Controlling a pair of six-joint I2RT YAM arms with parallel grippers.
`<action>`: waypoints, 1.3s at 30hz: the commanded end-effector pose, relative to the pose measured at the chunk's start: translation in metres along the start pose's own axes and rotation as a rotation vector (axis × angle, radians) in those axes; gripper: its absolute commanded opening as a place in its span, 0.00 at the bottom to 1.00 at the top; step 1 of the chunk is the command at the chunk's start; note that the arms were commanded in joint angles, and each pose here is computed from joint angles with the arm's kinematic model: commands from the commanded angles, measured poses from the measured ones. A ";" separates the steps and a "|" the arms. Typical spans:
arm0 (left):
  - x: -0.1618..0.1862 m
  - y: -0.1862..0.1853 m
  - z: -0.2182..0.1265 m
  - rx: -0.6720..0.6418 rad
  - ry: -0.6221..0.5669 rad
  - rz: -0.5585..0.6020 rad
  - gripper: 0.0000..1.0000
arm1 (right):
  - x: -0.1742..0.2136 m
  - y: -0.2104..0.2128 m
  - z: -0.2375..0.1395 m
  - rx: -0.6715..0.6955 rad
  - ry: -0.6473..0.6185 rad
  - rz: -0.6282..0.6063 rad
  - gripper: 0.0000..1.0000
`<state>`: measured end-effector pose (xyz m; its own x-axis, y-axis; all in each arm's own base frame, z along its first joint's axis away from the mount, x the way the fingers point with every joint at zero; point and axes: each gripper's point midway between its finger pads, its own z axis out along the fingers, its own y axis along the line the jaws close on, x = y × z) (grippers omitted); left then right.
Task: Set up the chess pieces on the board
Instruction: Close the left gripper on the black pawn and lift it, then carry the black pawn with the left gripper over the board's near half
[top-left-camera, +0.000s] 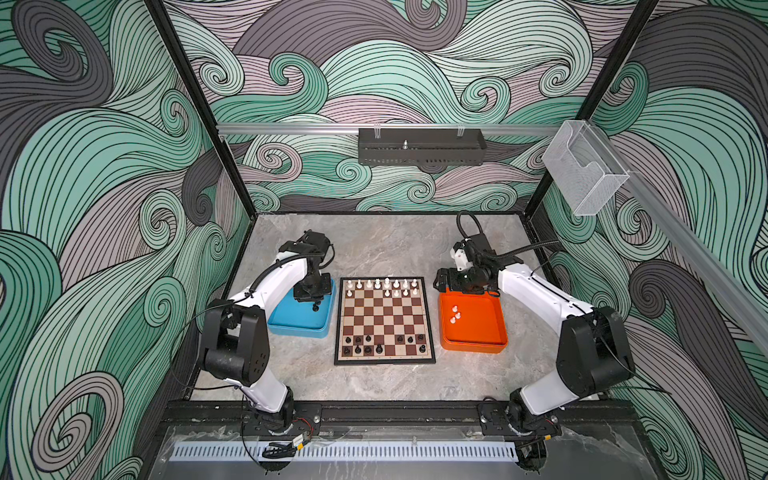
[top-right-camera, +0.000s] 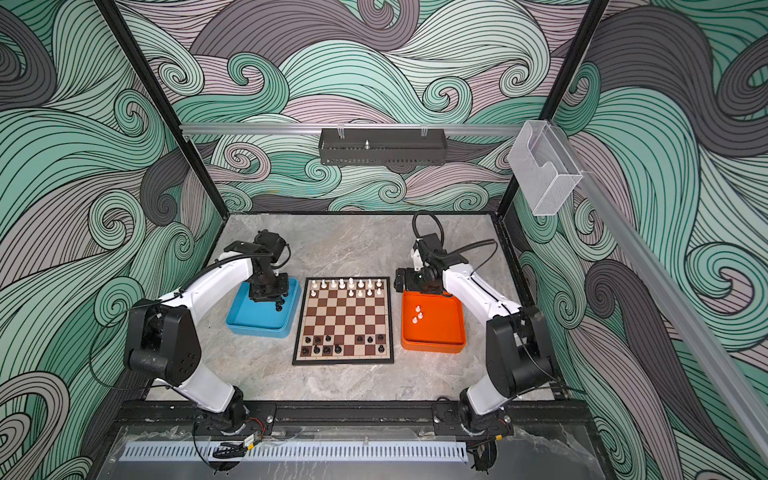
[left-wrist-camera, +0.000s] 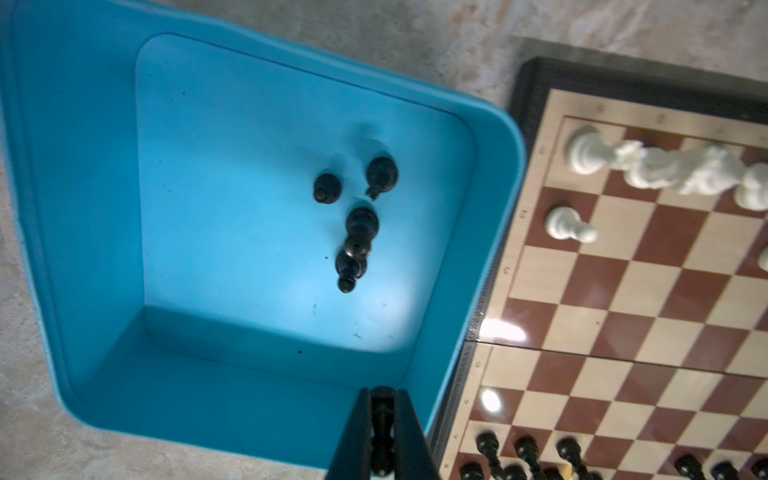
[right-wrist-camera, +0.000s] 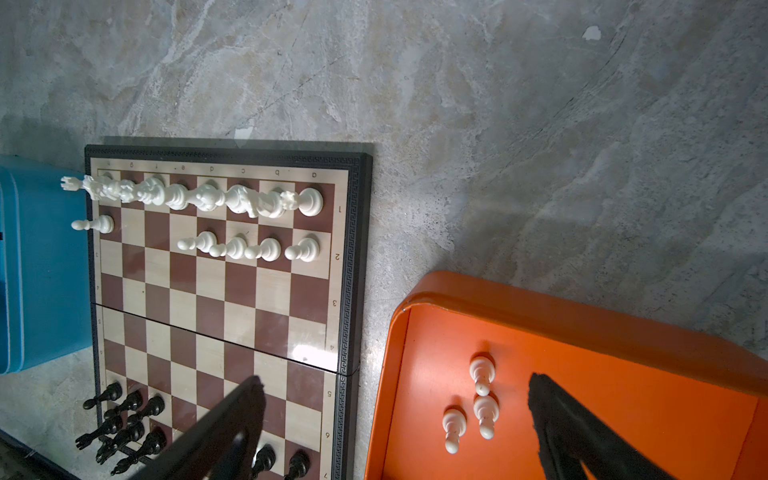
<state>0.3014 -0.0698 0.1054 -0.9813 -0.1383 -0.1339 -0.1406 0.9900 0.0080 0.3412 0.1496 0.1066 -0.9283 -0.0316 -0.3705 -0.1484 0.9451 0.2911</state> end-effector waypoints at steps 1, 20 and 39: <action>0.010 -0.020 -0.024 0.047 -0.012 0.027 0.11 | -0.003 0.000 -0.010 0.004 -0.021 0.007 0.99; 0.071 -0.139 -0.016 0.194 0.076 0.295 0.11 | 0.003 -0.004 -0.010 0.016 -0.021 0.007 0.99; 0.109 -0.175 0.025 0.174 0.161 0.412 0.11 | 0.006 -0.011 -0.008 0.025 -0.014 0.020 0.99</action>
<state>0.2229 -0.2567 0.0704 -0.9584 0.2851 -0.0141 0.2840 0.9472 -0.1487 0.3364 0.1399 0.1078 -0.9256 -0.0162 -0.3783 -0.1319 0.9504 0.2818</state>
